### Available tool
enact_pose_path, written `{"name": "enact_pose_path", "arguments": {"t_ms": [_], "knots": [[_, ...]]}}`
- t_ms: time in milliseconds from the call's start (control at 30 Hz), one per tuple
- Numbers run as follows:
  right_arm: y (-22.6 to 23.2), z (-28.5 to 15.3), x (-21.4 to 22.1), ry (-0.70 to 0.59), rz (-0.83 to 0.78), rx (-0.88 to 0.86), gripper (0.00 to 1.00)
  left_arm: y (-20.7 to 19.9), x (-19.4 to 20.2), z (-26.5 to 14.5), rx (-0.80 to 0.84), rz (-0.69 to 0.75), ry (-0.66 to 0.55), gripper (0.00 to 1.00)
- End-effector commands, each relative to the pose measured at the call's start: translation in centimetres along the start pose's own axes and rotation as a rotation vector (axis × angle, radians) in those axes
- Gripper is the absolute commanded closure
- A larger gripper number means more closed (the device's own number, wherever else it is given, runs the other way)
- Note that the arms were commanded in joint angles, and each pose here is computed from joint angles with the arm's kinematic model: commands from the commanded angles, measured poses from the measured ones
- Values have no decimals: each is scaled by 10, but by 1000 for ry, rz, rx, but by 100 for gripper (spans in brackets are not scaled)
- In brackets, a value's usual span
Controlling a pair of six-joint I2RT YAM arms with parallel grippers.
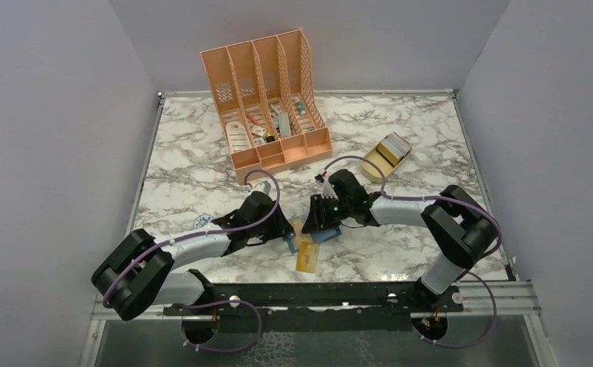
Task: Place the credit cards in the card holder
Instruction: Insert the credit card into the card holder, then pick up the credit card from the center of the board.
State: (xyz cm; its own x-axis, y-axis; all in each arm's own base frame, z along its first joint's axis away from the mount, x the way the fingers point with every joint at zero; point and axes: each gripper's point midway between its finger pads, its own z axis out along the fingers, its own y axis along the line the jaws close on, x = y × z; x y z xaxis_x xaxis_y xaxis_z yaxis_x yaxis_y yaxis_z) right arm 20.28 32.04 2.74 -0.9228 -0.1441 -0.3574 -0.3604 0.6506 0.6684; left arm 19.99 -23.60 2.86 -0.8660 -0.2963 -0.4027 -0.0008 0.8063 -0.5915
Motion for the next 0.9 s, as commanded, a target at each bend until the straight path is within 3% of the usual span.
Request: {"name": "enact_pose_path", "arguments": {"t_ms": [0,233,533,867], "knots": [[-6,-17,-5,-38,-49,106,61,-2,0,-4,-2,11,6,58],[-3,-38,11,-61,-27,89,48,-2,-8,-18,-47,36,-1,54],[-2,-51,30,-94,30,66,49,-20,18,-41,70,39,118,55],[-9,-45,44,-104,64,87,49,-41,71,-58,175,52,239,72]]}}
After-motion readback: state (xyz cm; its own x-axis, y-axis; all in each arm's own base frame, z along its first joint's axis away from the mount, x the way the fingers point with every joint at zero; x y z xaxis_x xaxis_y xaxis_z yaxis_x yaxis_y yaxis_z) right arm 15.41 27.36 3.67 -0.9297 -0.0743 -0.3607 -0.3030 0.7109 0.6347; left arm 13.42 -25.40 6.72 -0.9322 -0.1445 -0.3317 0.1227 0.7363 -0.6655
